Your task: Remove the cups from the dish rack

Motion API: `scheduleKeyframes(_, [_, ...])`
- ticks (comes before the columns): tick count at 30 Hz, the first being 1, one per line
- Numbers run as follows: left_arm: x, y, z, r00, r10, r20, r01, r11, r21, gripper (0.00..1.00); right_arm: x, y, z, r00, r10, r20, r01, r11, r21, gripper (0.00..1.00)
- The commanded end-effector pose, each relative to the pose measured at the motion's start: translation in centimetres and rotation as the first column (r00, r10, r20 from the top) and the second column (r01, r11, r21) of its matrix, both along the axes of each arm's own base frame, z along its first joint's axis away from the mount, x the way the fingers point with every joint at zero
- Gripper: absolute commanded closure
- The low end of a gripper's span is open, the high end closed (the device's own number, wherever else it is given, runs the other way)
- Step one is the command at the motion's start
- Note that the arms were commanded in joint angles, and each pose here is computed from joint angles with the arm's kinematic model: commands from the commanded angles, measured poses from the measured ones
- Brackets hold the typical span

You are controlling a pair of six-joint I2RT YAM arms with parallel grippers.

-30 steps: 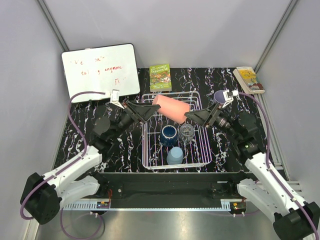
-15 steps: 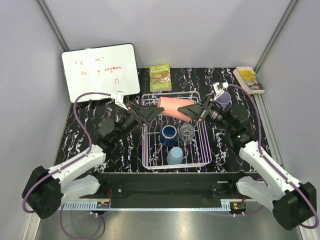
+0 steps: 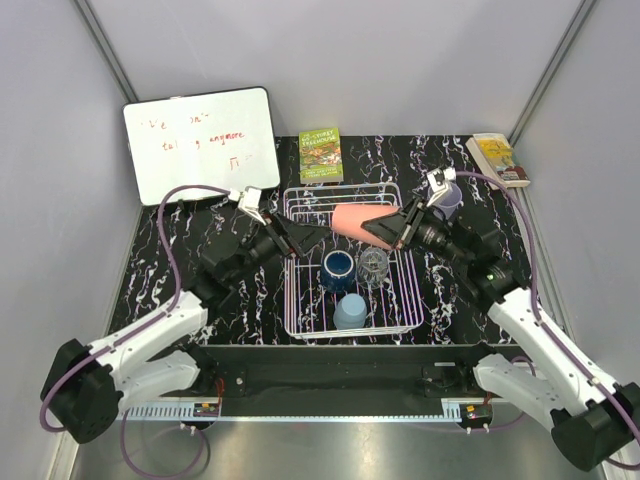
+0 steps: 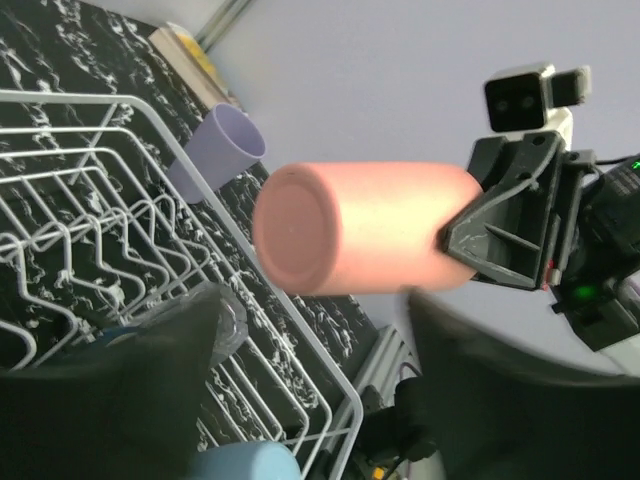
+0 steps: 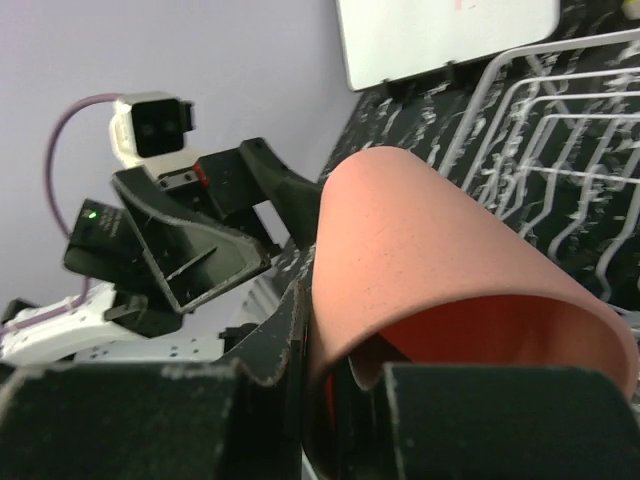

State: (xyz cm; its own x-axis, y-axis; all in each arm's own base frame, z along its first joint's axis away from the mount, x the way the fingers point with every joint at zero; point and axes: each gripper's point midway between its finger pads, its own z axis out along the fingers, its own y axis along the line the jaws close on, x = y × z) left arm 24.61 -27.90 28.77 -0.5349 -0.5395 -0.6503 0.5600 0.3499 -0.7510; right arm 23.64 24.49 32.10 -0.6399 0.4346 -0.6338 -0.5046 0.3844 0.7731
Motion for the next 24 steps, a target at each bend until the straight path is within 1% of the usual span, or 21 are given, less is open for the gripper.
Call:
scheduleKeyframes(1, [0.4, 1.5, 1.8, 0.996, 0.071, 0.052, -0.074, 0.996, 0.053, 0.09, 0.2, -2.9, 2.1, 0.986, -0.148, 0.081, 0.157, 0.982, -0.108, 1.0])
scheduleKeyframes(2, [0.7, 1.9, 1.8, 0.995, 0.093, 0.046, -0.095, 0.994, 0.057, 0.06, 0.4, -3.3, 2.2, 0.981, -0.17, 0.096, 0.182, 0.975, -0.128, 1.0])
scheduleKeyframes(4, [1.2, 2.9, 1.0, 0.988, 0.151, 0.013, -0.152, 0.984, 0.092, 0.01, 1.4, -5.2, 2.2, 0.955, -0.285, 0.08, 0.295, 0.938, -0.183, 1.0])
scheduleKeyframes(5, [1.4, 3.2, 0.0, 0.985, 0.171, -0.017, -0.168, 0.977, 0.128, 0.01, 1.6, -6.2, 1.2, 0.943, -0.327, 0.061, 0.332, 0.911, -0.244, 1.0])
scheduleKeyframes(6, [1.8, 3.7, -0.4, 0.977, 0.209, -0.032, -0.202, 0.968, 0.148, 0.01, 2.7, -8.0, 2.3, 0.898, -0.433, 0.08, 0.438, 0.86, -0.263, 1.0])
scheduleKeyframes(7, [2.0, 4.0, -0.2, 0.973, 0.226, -0.036, -0.218, 0.963, 0.158, 0.01, 3.7, -8.9, 1.5, 0.87, -0.489, 0.062, 0.482, 0.816, -0.32, 1.0])
scheduleKeyframes(8, [2.1, 4.2, -1.2, 0.969, 0.239, -0.064, -0.223, 0.955, 0.196, 0.01, 3.7, -10.2, -0.1, 0.843, -0.538, 0.03, 0.5, 0.761, -0.413, 1.0])
scheduleKeyframes(9, [2.5, 4.6, -1.8, 0.959, 0.272, -0.082, -0.249, 0.943, 0.22, 0.01, 5.4, -12.1, 0.6, 0.767, -0.638, 0.061, 0.589, 0.663, -0.462, 1.0])
scheduleKeyframes(10, [2.6, 4.7, -1.6, 0.955, 0.284, -0.089, -0.258, 0.938, 0.23, 0.01, 6.0, -13.2, 0.4, 0.726, -0.685, 0.067, 0.614, 0.6, -0.513, 1.0])
scheduleKeyframes(11, [2.6, 5.1, -2.8, 0.946, 0.301, -0.122, -0.26, 0.926, 0.273, 0.01, 5.7, -14.6, 1.6, 0.689, -0.72, 0.077, 0.623, 0.536, -0.57, 1.0])
scheduleKeyframes(12, [3.1, 5.4, -3.3, 0.933, 0.333, -0.134, -0.283, 0.912, 0.297, 0.01, 7.6, -15.6, 0.1, 0.627, -0.772, 0.1, 0.62, 0.418, -0.663, 1.0])
scheduleKeyframes(13, [3.3, 5.6, -3.3, 0.925, 0.35, -0.149, -0.292, 0.903, 0.314, 0.01, 8.2, -16.2, 0.2, 0.602, -0.791, 0.109, 0.613, 0.37, -0.698, 1.0])
scheduleKeyframes(14, [3.2, 6.0, -4.5, 0.911, 0.371, -0.18, -0.29, 0.887, 0.36, 0.01, 8.2, -17.0, 2.0, 0.578, -0.808, 0.116, 0.611, 0.334, -0.717, 1.0])
scheduleKeyframes(15, [3.6, 6.3, -5.3, 0.893, 0.403, -0.2, -0.306, 0.87, 0.388, 0.01, 8.8, -17.4, 2.3, 0.553, -0.825, 0.119, 0.605, 0.299, -0.737, 1.0])
scheduleKeyframes(16, [3.7, 6.5, -5.6, 0.883, 0.418, -0.213, -0.31, 0.861, 0.403, 0.01, 10.6, -16.8, 0.6, 0.55, -0.829, 0.105, 0.549, 0.263, -0.793, 1.0])
scheduleKeyframes(17, [3.7, 6.7, -6.0, 0.871, 0.435, -0.229, -0.312, 0.848, 0.429, 0.01, 10.9, -17.2, 2.4, 0.535, -0.838, 0.104, 0.555, 0.257, -0.791, 1.0])
scheduleKeyframes(18, [3.8, 6.7, -6.7, 0.864, 0.44, -0.244, -0.302, 0.841, 0.448, 0.01, 12.6, -16.6, 0.8, 0.537, -0.838, 0.096, 0.506, 0.229, -0.832, 1.0])
scheduleKeyframes(20, [3.7, 6.6, -7.2, 0.854, 0.445, -0.269, -0.288, 0.835, 0.469, 0.02, 13.6, -17.0, 2.7, 0.507, -0.856, 0.105, 0.529, 0.213, -0.821, 1.0])
scheduleKeyframes(21, [3.7, 6.6, -7.8, 0.848, 0.448, -0.283, -0.279, 0.831, 0.482, 0.02, 14.8, -16.9, 1.5, 0.501, -0.86, 0.097, 0.504, 0.199, -0.841, 1.0])
scheduleKeyframes(23, [3.6, 6.7, -8.6, 0.836, 0.457, -0.302, -0.265, 0.82, 0.508, 0.03, 15.8, -17.2, 1.3, 0.492, -0.868, 0.064, 0.501, 0.223, -0.836, 1.0])
scheduleKeyframes(24, [3.6, 6.7, -8.8, 0.833, 0.461, -0.306, -0.261, 0.815, 0.518, 0.03, 16.7, -18.1, -0.1, 0.467, -0.884, 0.033, 0.476, 0.22, -0.852, 1.0])
